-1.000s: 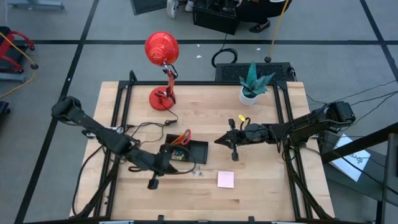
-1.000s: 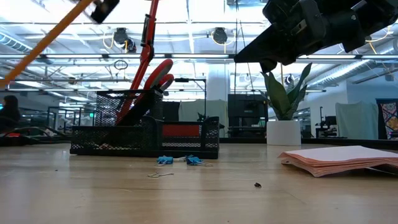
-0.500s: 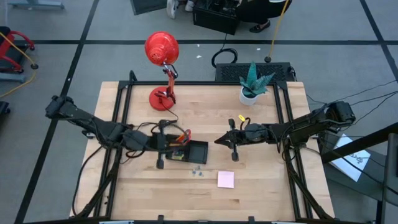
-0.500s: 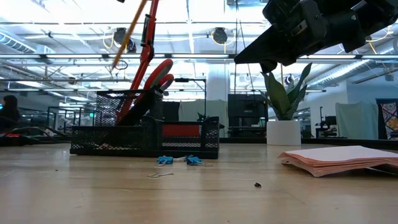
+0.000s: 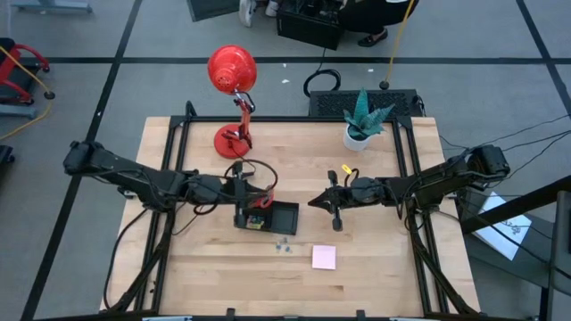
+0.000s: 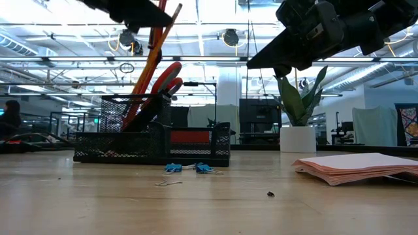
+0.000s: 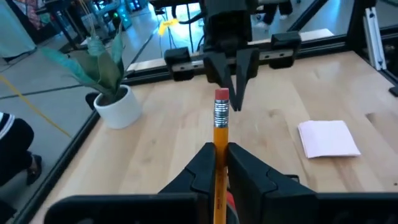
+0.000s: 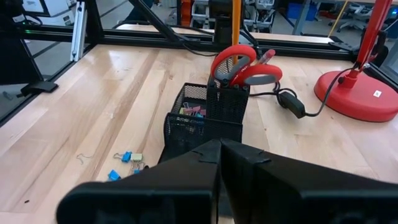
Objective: Pick and place office supplies into organizer
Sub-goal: Put the orange pencil into the desk organizer, then put the pink sticky note into the desk organizer
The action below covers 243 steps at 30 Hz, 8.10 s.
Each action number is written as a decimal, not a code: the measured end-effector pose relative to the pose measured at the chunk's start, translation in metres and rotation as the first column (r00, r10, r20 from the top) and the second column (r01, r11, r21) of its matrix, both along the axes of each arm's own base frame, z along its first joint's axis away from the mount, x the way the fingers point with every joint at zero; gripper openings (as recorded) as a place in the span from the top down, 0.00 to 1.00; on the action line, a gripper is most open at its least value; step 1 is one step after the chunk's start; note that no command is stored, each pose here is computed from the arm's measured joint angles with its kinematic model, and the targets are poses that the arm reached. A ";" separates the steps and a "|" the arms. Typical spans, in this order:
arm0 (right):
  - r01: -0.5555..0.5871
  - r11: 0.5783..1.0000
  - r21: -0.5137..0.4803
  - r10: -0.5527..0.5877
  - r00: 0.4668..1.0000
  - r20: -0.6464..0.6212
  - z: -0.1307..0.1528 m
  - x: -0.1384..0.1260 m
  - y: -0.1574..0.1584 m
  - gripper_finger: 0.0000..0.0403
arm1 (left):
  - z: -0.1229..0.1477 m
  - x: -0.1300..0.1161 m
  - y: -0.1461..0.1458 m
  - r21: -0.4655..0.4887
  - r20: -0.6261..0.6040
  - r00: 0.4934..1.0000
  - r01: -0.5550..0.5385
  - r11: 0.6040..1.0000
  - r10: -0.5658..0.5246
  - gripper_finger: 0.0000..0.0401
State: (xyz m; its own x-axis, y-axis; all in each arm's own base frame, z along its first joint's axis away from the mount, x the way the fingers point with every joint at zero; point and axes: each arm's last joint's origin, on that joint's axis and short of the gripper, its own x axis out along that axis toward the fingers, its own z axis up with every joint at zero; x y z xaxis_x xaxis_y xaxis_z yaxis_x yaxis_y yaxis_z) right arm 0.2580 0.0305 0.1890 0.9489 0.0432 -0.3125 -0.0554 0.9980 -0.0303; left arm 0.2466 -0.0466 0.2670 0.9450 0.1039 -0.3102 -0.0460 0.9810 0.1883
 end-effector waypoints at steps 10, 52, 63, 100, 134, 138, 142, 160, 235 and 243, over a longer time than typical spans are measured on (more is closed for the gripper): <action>0.000 1.000 -0.002 0.000 1.000 -0.008 -0.001 0.000 0.000 0.99 | -0.024 -0.008 0.004 -0.044 -0.001 1.000 -0.021 0.999 0.021 0.90; 0.003 1.000 0.005 -0.003 1.000 -0.008 -0.001 0.000 0.000 0.99 | -0.092 -0.037 0.019 -0.185 0.006 0.984 -0.173 0.967 0.177 0.94; 0.003 1.000 0.006 -0.003 1.000 0.015 0.002 0.001 0.000 0.99 | -0.097 -0.036 0.028 -0.200 -0.047 0.989 -0.150 0.968 0.143 0.95; 0.004 1.000 0.025 -0.004 1.000 0.002 0.001 0.000 0.000 0.99 | 0.001 -0.097 -0.025 -0.021 0.038 0.997 0.068 0.997 -0.067 0.98; 0.032 0.910 0.413 0.205 0.831 -0.517 0.004 -0.029 0.097 0.27 | -0.129 -0.134 -0.030 -0.156 0.104 0.983 0.168 0.973 -0.153 0.98; -0.064 0.972 0.226 0.185 0.801 -0.569 0.024 -0.024 0.125 0.26 | -0.129 -0.133 -0.028 -0.163 0.105 0.986 0.147 0.976 -0.131 0.99; -0.217 0.976 0.004 0.179 0.795 -0.579 0.020 -0.017 0.158 0.28 | -0.126 -0.131 -0.028 -0.183 0.131 0.984 0.144 0.973 -0.121 0.95; -0.025 0.975 -0.220 -0.129 0.742 -0.657 -0.044 0.028 0.213 0.34 | -0.125 -0.131 -0.030 -0.252 0.138 0.974 0.210 0.945 -0.180 0.95; 0.012 0.862 -0.507 -0.351 0.734 -0.581 0.001 0.040 0.214 1.00 | -0.125 -0.132 -0.032 -0.259 0.125 0.965 0.257 0.931 -0.231 0.91; -0.005 0.871 -0.491 -0.249 0.858 -0.449 0.018 0.062 0.227 0.99 | -0.125 -0.132 -0.032 -0.250 0.124 0.964 0.258 0.933 -0.234 0.91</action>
State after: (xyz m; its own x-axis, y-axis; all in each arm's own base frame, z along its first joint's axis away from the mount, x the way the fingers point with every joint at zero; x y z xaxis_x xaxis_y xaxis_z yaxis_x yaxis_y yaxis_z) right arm 0.3197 0.2570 0.2066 0.6535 -0.3306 -0.6809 -0.0678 0.8704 -0.4877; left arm 0.1147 -0.0785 0.1416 0.9559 -0.2088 -0.2066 0.1984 0.9776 -0.0702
